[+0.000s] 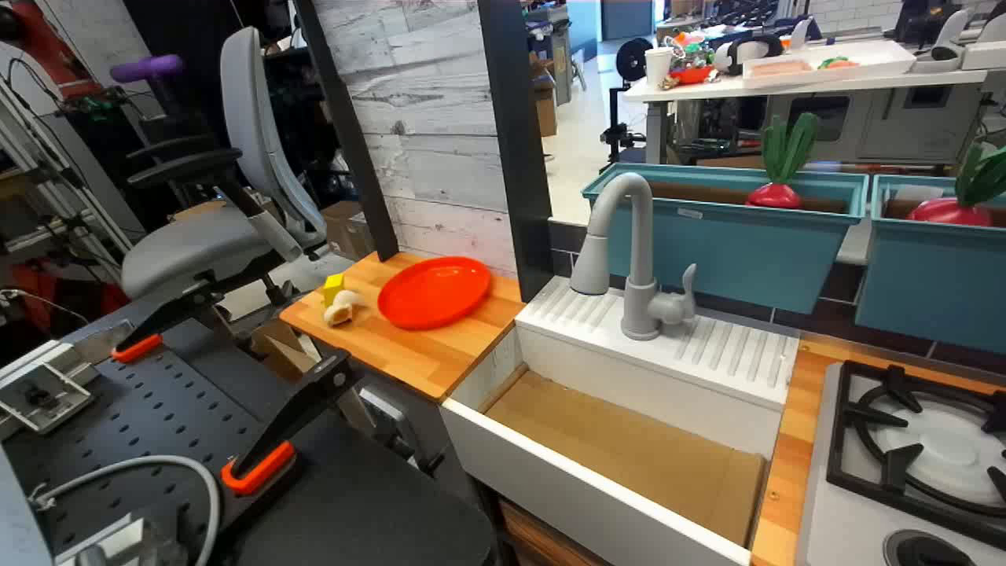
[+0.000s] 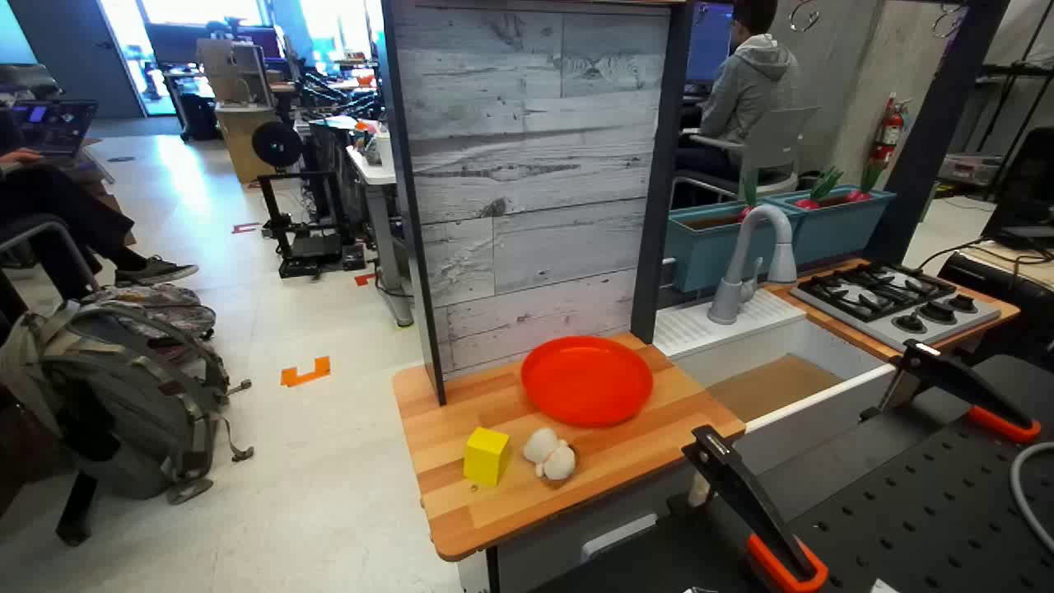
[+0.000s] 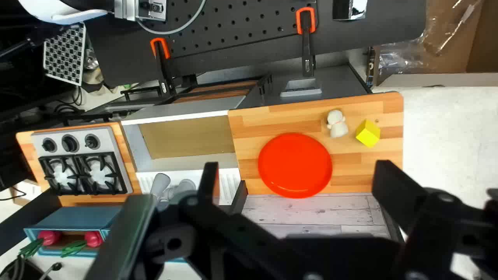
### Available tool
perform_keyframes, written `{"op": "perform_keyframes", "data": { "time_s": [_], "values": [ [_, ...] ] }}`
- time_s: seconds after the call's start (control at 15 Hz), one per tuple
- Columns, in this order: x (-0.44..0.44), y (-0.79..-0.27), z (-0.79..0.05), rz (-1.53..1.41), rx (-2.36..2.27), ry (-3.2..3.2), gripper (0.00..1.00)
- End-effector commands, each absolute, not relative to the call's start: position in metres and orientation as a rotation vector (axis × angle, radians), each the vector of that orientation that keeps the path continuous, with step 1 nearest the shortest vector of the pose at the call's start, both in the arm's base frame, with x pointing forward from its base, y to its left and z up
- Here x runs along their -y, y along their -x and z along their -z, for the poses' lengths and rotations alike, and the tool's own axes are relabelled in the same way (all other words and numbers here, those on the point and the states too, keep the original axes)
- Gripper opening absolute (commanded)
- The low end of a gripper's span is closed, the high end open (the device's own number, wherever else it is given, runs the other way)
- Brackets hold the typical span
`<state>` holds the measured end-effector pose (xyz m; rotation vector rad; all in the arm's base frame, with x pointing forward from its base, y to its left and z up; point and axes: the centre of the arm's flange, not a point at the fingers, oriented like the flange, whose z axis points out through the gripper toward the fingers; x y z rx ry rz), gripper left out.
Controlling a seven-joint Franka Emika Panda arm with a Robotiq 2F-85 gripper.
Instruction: Put the white object on the orange plate
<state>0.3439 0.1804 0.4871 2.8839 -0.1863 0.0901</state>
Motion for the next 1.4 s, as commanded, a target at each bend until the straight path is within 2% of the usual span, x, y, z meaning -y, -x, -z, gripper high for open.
{"op": "perform_keyframes", "data": {
  "time_s": [0.0,0.4,0.8,1.33],
  "values": [
    [-0.18,-0.344,-0.487,-0.09,0.186,-2.884,1.0],
    [-0.173,-0.38,-0.447,-0.101,0.214,-2.926,1.0],
    [-0.162,-0.436,-0.345,-0.159,0.31,-3.02,1.0],
    [-0.135,-0.468,-0.182,0.178,0.481,-2.977,1.0]
  ]
}}
